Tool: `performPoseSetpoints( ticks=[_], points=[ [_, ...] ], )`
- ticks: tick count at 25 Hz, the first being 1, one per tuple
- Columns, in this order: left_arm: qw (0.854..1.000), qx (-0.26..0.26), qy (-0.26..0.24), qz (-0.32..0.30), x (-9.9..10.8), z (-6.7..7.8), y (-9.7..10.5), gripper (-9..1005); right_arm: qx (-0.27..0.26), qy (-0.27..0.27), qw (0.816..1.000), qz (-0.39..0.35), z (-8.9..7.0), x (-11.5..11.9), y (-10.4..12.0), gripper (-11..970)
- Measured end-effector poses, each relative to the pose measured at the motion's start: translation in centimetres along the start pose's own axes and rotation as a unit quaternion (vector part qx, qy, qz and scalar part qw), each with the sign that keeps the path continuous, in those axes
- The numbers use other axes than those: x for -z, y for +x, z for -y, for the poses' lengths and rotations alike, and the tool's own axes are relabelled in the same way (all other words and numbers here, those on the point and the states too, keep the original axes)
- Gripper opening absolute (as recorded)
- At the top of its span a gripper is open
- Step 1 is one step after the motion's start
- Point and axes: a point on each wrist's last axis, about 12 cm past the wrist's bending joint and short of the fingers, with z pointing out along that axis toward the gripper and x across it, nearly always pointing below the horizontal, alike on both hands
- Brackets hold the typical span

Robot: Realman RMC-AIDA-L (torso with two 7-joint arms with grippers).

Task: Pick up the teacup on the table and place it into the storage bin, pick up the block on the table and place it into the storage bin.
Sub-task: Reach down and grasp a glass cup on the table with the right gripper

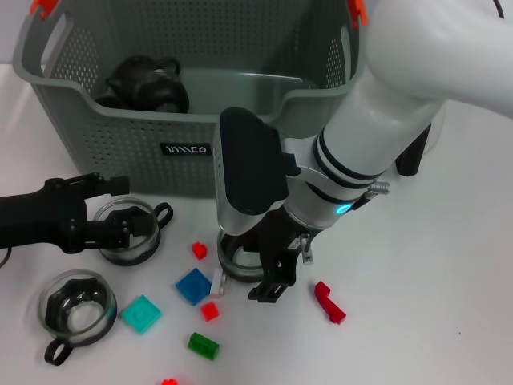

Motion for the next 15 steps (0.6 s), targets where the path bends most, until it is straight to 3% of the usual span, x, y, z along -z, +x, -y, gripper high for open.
performPoseSetpoints(
  ticks=[15],
  points=[
    [1.000, -0.002, 0.001, 0.002, -0.11, -0.06, -0.19, 921, 0.007, 0.013, 1.000, -0.003, -0.13, -0.74, 0.28, 733]
  ],
)
